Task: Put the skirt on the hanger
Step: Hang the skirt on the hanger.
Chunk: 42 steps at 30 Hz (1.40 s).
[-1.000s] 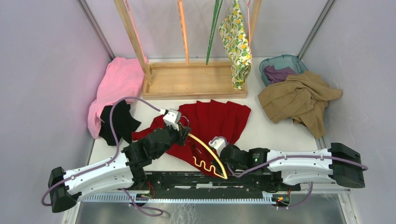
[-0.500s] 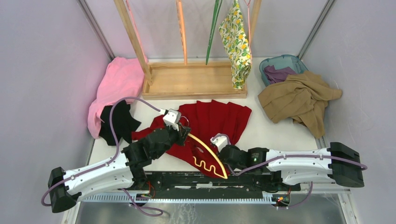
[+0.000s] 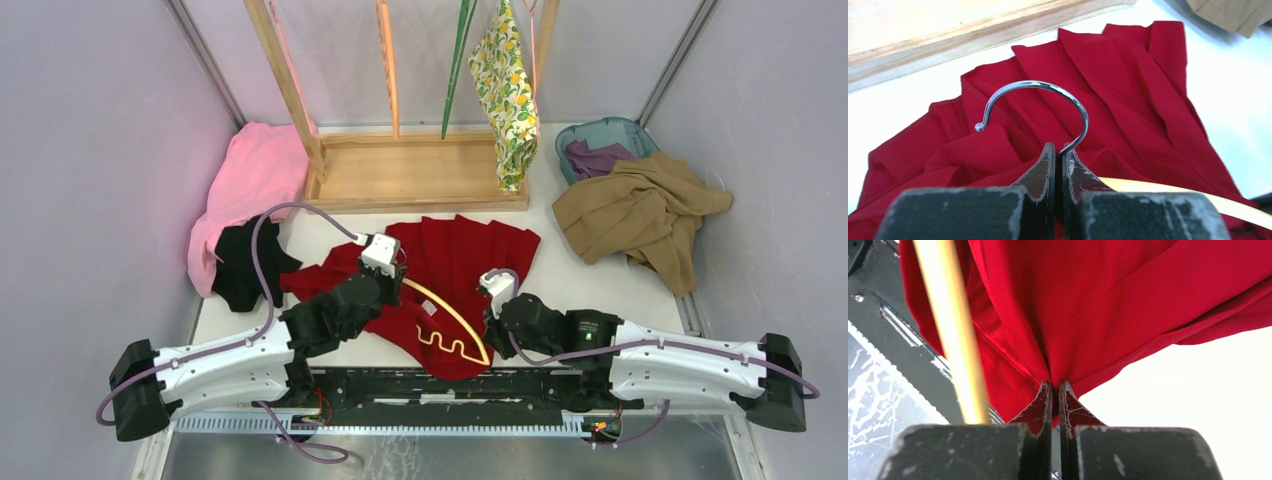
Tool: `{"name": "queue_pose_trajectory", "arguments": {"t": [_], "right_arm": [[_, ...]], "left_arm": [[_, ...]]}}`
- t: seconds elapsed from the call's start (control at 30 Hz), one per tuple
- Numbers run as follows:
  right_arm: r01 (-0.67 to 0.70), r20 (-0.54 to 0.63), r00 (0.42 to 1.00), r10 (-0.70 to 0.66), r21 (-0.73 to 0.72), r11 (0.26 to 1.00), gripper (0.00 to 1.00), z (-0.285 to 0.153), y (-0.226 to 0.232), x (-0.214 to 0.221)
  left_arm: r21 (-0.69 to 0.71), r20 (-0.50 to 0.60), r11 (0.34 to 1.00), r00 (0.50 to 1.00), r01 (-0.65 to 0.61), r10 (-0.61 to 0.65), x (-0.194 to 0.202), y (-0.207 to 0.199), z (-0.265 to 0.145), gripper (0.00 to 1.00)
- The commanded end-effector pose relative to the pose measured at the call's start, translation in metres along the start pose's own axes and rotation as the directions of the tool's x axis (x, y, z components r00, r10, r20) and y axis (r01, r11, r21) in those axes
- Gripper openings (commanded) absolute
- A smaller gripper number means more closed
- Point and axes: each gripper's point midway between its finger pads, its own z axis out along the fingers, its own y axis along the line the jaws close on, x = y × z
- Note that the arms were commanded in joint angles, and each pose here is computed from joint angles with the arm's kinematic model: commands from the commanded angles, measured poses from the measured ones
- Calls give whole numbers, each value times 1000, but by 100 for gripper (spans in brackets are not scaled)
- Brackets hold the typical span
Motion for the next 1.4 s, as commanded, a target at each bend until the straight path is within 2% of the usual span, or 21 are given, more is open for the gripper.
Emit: {"name": "queue_pose_trajectory", "arguments": {"t": [0.0,0.13,0.37,0.53,0.7,0.87,1.1,1.37], "right_arm": [[-49,15,999,50,-68,996,1,-17,13,-14],[-63,4,998,64,-79,995,1,-21,13,-14],[-91,-21,996,90,-87,992,1,-22,12,-11],[-127,-21,992,125,-117,985,1,-26,13,-19],[-155,-46,987,151,-110,982,1,-24,6,-24],[-177,-52,984,171,-146,973,1,-20,10,-28],[-195,-55,981,189,-169,966,1,-25,9,-33],[-211,-66,977,202,-182,961,1,-25,7,-32]], "left_arm": [[-113,170,992,983,-50,69,-54,3,2,3],[-173,209,981,969,-92,128,-67,5,1,3],[-182,299,978,942,-102,154,-93,2,-17,3],[-201,319,970,926,-140,200,-96,5,-29,3],[-175,350,975,917,-134,189,-99,5,-42,3],[-177,332,971,919,-159,211,-94,1,-41,3],[-271,276,934,911,-232,307,-79,-3,-33,3],[-341,290,906,889,-249,354,-81,-1,-37,3]]}}
